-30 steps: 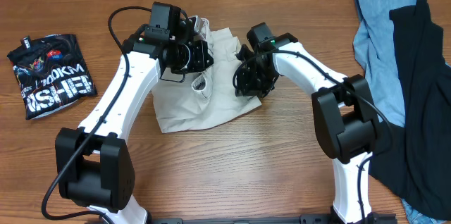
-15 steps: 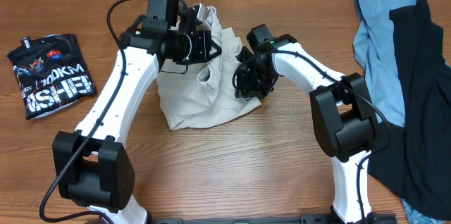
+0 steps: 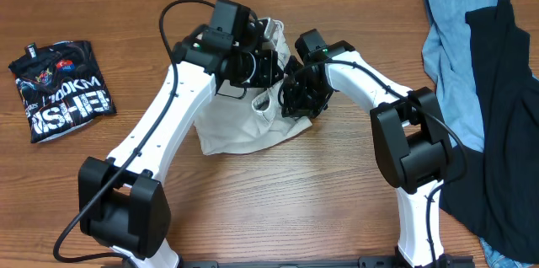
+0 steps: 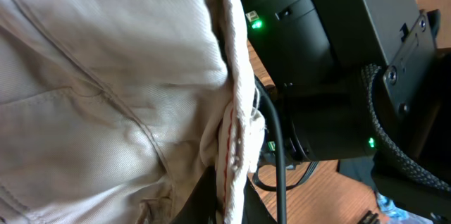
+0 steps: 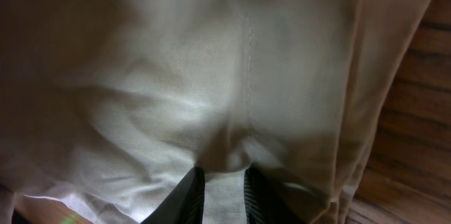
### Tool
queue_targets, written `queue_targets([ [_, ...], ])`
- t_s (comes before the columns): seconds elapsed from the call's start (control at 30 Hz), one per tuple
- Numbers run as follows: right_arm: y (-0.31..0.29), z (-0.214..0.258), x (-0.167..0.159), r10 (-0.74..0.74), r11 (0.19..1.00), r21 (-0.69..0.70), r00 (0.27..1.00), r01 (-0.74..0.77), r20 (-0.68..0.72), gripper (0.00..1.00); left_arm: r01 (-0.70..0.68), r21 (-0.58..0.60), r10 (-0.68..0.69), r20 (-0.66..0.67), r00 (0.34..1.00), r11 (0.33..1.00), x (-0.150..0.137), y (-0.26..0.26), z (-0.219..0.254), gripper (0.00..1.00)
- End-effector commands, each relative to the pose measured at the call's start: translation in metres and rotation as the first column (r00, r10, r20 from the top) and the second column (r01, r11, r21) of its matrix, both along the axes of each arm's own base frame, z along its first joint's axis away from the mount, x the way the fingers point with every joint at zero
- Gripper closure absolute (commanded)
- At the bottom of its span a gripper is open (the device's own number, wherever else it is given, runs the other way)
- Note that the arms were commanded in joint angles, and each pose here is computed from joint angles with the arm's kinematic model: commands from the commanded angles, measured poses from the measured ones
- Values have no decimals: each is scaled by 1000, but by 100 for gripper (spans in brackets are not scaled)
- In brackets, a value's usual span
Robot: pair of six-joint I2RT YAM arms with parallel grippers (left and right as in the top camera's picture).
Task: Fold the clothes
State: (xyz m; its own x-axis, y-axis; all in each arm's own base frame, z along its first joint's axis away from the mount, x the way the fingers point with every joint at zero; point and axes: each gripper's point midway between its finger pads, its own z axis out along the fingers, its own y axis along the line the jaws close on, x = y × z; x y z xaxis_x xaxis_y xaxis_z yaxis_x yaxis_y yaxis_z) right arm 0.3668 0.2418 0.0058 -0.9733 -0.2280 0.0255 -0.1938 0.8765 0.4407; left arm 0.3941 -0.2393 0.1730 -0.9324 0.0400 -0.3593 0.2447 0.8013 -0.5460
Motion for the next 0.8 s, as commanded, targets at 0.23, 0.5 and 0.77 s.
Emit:
queue_targets([
  [0.23,-8,6,5,-10,999,-43,999,11,32,77,-53,67,50,46,998,996,11,11,0,94],
  [0.5,-22,36,19,-71,992,-99,989,84,129,77,-94,109,88,63,994,990,17,19,-3,93],
  [0.77,-33,84,34,-115,991,-44,965,129,236,73,-100,121,93,65,994,988,19,20,-7,93],
])
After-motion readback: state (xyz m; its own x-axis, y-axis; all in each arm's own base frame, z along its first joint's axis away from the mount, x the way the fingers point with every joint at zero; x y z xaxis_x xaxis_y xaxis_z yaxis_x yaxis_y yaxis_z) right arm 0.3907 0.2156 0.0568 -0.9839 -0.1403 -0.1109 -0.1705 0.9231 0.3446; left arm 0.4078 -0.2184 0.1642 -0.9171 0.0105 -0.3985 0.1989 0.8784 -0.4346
